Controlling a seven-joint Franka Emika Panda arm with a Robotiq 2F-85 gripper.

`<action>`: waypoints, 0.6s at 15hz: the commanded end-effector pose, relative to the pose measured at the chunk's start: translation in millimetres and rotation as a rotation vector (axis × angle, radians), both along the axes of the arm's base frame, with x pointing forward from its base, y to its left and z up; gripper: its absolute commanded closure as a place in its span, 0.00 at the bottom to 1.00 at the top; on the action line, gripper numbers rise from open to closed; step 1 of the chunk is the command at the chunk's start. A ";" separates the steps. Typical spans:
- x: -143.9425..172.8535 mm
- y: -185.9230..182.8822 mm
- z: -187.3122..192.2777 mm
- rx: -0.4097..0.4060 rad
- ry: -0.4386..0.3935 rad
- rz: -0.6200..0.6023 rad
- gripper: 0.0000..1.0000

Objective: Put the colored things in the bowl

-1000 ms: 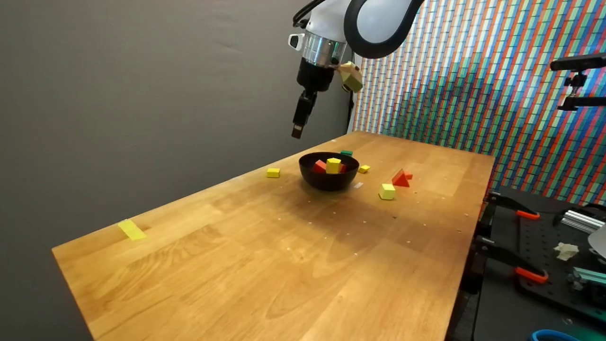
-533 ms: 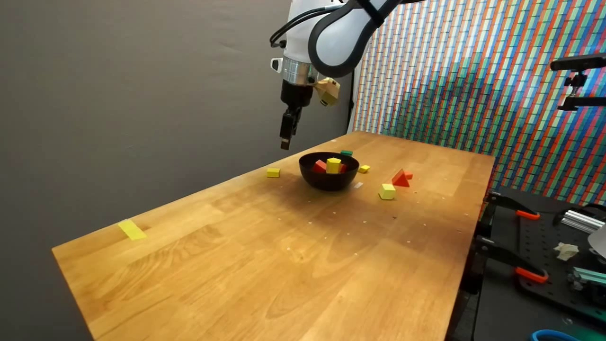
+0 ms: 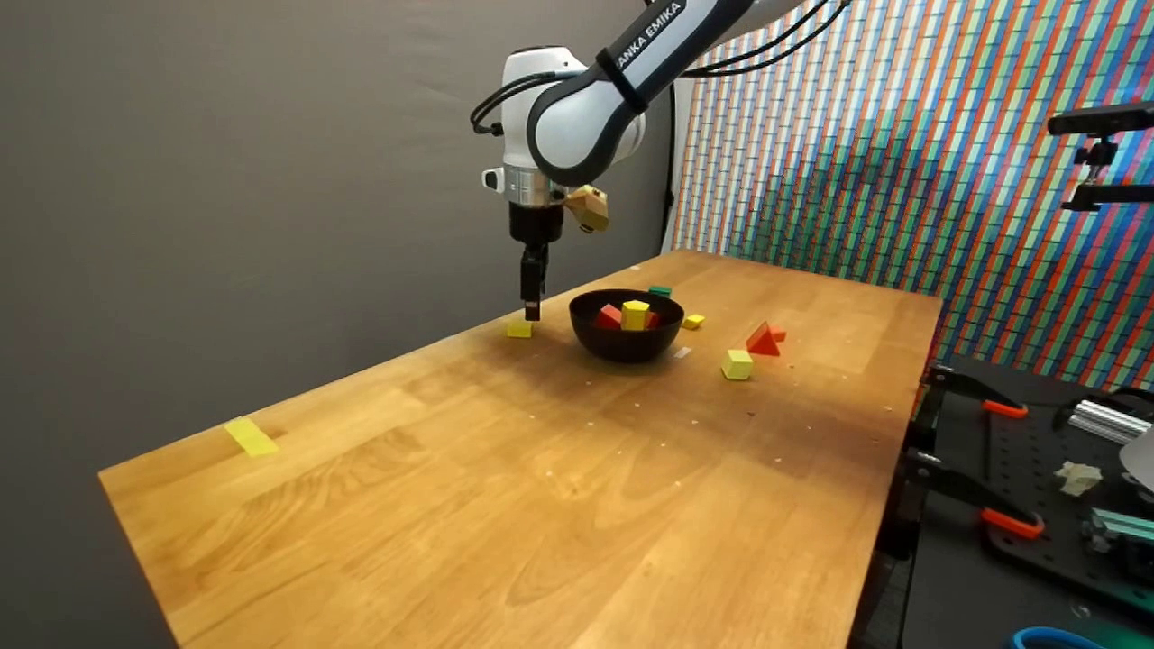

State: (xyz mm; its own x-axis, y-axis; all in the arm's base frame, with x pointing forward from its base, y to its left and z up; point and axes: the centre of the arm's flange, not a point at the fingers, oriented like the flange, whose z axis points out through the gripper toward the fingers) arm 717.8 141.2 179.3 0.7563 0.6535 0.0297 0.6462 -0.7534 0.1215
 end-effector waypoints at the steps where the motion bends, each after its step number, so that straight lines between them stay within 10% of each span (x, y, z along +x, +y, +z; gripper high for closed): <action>1: 41.4 12.3 -15.6 0.024 0.049 0.040 0.00; 3: 44.6 15.3 -22.4 0.031 0.064 0.037 0.00; 9: 55.4 10.6 -44.8 0.009 0.073 -0.041 0.58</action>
